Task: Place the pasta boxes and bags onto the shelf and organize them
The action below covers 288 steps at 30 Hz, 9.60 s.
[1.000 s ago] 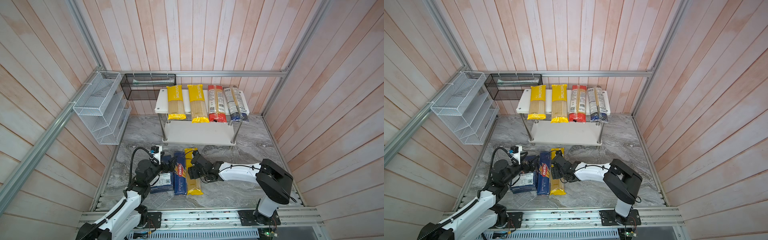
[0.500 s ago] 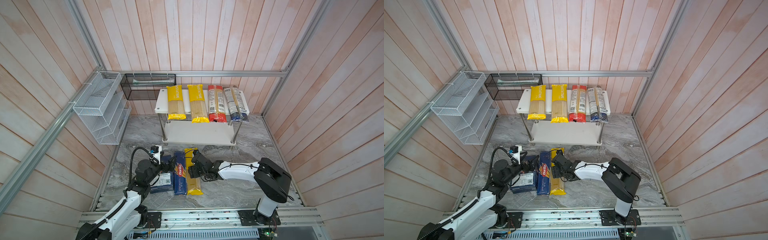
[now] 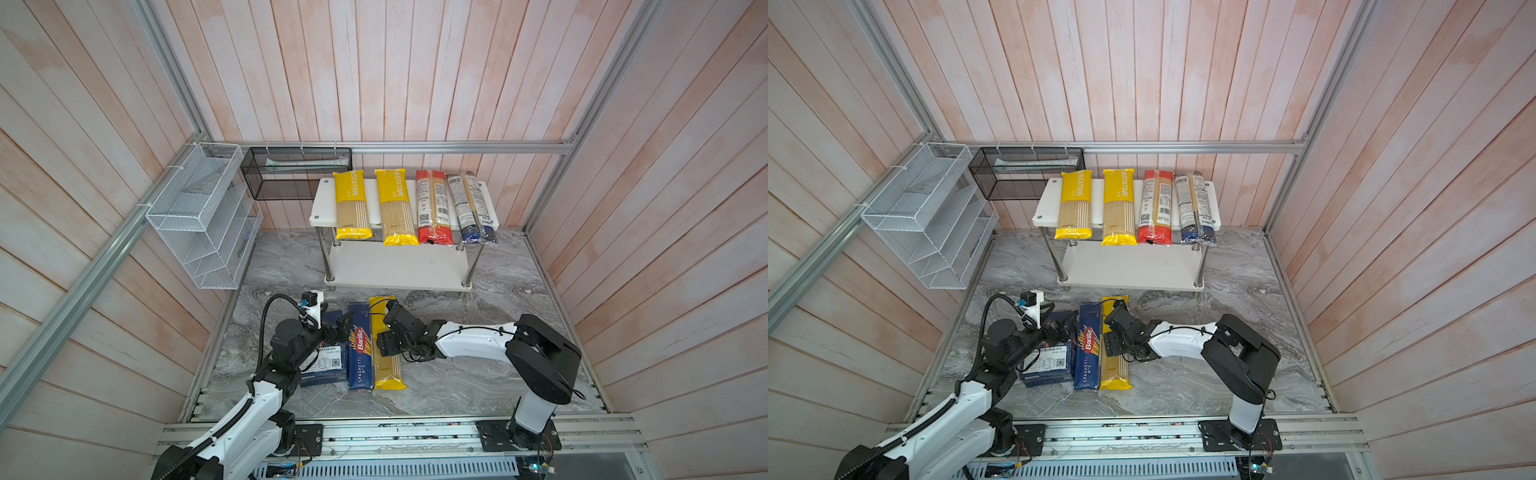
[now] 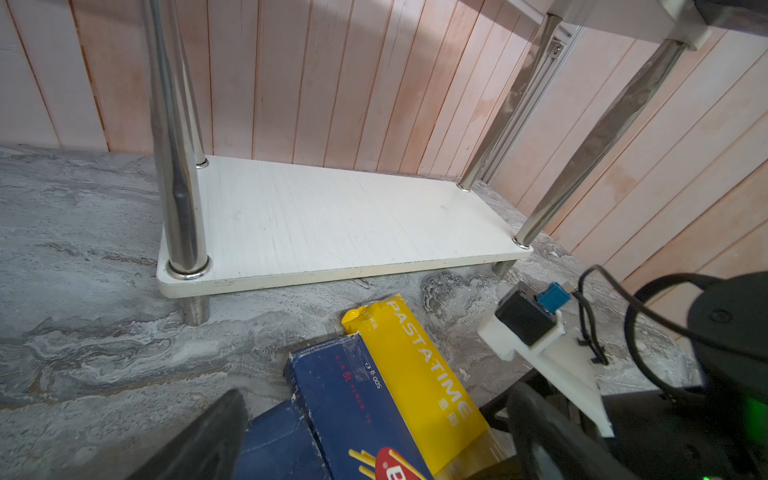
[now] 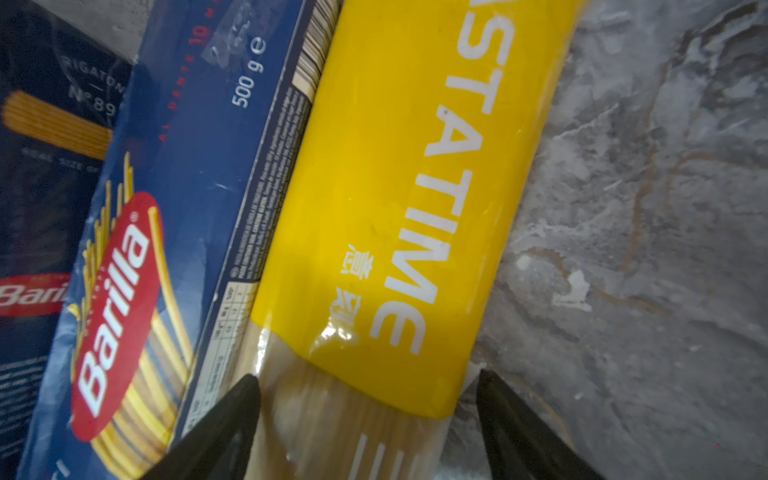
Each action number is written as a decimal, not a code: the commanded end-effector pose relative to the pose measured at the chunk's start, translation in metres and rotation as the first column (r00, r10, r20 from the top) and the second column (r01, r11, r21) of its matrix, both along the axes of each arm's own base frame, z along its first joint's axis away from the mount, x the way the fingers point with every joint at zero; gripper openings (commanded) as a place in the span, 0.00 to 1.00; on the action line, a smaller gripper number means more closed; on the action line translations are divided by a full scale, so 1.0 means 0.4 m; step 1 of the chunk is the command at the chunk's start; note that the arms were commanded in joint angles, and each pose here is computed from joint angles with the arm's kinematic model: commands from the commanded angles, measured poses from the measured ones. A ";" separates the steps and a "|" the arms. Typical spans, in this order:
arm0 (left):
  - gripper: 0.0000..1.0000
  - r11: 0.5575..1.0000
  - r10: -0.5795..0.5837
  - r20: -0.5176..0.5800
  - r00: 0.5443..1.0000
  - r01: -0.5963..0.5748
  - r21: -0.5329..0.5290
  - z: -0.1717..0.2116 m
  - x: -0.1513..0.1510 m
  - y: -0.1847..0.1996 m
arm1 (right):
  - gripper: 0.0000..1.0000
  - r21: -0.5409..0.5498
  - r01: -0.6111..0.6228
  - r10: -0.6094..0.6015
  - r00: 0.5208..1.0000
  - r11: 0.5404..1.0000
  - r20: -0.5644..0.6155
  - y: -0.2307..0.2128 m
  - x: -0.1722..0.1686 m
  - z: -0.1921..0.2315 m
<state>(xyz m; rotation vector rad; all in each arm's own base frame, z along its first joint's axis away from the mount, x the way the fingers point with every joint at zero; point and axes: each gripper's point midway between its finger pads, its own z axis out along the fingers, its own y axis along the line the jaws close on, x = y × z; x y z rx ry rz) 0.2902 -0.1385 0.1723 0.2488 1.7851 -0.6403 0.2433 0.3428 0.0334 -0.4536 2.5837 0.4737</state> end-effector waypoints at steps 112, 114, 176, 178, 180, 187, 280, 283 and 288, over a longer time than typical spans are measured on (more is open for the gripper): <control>1.00 1.000 0.019 0.050 0.999 -0.019 0.003 0.037 0.002 0.007 | 0.71 -0.237 -0.050 0.046 0.999 0.970 -0.021 -0.128 -0.053 -0.063; 1.00 1.000 0.018 0.053 0.998 -0.018 0.003 0.040 0.002 0.007 | 0.71 -0.205 -0.054 0.051 0.998 0.977 -0.020 -0.119 -0.054 -0.056; 1.00 1.000 0.024 0.038 0.999 -0.025 0.006 0.026 0.008 0.008 | 0.17 0.173 0.150 -0.203 0.916 0.973 0.347 -0.201 0.010 0.288; 1.00 1.000 0.021 0.037 0.999 -0.021 0.005 0.028 0.008 0.006 | 0.17 0.179 0.155 -0.210 0.912 0.972 0.352 -0.204 0.016 0.296; 1.00 1.000 0.019 0.038 0.999 -0.019 0.003 0.029 0.008 0.006 | 0.16 0.183 0.160 -0.217 0.909 0.970 0.355 -0.207 0.022 0.305; 1.00 1.000 0.024 0.038 0.999 -0.024 0.008 0.028 0.008 0.008 | 0.16 0.208 0.173 -0.241 0.899 0.963 0.366 -0.226 0.047 0.337; 1.00 1.000 0.021 0.041 0.999 -0.021 0.006 0.024 0.006 0.007 | 0.15 0.169 0.442 -0.464 0.738 0.881 0.490 -0.476 0.430 0.391; 1.00 1.000 0.019 0.039 0.999 -0.019 0.006 0.023 0.006 0.007 | 0.15 0.164 0.448 -0.467 0.736 0.879 0.491 -0.481 0.441 0.384; 1.00 1.000 0.012 0.040 0.999 -0.012 0.005 0.020 0.006 0.003 | 0.15 0.154 0.453 -0.465 0.731 0.878 0.500 -0.486 0.459 0.376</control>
